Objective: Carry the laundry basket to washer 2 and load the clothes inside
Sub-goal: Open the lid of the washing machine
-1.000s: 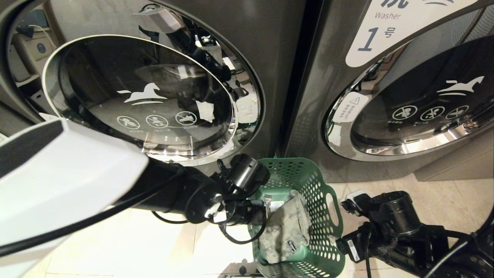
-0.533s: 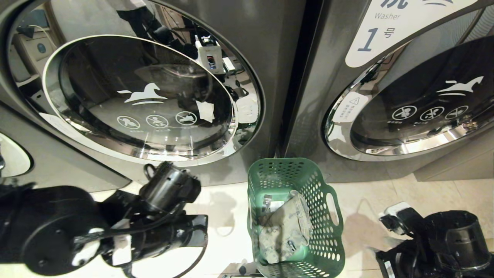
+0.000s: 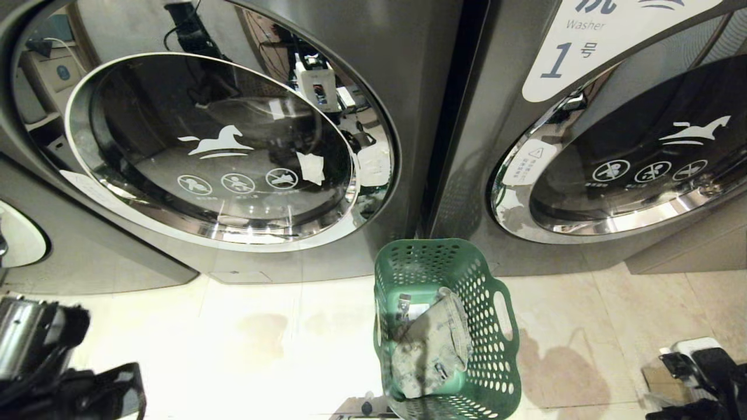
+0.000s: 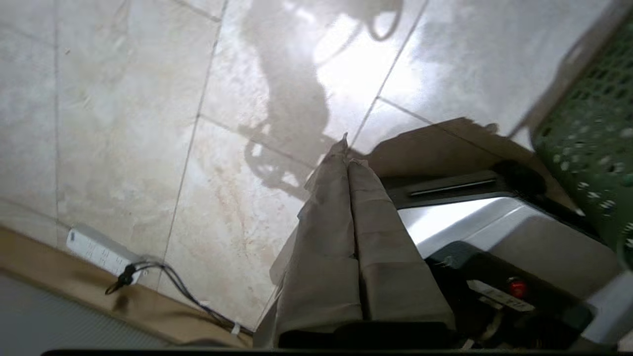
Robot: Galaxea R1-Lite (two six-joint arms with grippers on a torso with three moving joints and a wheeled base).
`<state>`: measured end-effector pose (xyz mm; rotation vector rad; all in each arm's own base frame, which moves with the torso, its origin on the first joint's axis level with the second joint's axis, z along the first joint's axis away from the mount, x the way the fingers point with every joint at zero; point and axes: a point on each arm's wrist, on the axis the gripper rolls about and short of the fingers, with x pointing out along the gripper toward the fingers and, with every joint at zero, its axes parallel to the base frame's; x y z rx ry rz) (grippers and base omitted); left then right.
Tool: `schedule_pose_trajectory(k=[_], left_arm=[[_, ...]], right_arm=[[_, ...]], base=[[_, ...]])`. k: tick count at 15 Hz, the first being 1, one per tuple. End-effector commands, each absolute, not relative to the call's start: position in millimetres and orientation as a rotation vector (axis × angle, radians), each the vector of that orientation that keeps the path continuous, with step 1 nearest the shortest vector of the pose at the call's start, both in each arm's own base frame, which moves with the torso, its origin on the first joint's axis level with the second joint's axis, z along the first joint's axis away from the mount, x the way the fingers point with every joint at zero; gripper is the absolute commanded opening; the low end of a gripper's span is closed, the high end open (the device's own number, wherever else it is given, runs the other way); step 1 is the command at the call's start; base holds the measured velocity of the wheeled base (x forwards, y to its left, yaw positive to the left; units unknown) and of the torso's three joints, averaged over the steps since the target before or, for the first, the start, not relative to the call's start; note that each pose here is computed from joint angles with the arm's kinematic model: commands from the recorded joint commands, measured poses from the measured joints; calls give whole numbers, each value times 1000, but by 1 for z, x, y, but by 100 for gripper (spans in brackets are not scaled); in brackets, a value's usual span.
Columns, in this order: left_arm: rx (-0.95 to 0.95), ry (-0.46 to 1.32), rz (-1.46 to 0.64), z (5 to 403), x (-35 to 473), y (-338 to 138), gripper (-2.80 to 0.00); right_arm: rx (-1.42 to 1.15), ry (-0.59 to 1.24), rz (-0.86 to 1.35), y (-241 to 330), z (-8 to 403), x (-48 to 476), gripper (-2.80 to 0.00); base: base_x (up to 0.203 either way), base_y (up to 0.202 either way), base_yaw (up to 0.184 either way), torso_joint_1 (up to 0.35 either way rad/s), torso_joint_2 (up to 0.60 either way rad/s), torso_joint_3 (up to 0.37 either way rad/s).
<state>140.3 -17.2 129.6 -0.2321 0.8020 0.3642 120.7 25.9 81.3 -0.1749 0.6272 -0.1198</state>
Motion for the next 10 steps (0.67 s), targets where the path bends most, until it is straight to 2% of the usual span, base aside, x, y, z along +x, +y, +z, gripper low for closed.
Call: schedule_pose_trajectory(k=[1,3,5,8,10], left_arm=[[-258,780,434,121,113,-4,-280],[-247,777,475,110,94,0,-280],[-212,751,420,103,75,-1,-280],[-105,744,200,88,46,-3,-280],[21,775,3,83,38,-5,-280]], right_arm=[[-151,602,-176,16,85,103,-280],[-124,619,-236,10,84,93,-280],[-108,627,-141,13,84,83,-280],[-125,808,70,10,73,54,-280],[-181,819,215,10,75,43,-280]], base=[[0,0,0,0,0,0],[0,0,0,0,0,0],[0,0,0,0,0,0],[0,0,0,0,0,0],[0,0,0,0,0,0]])
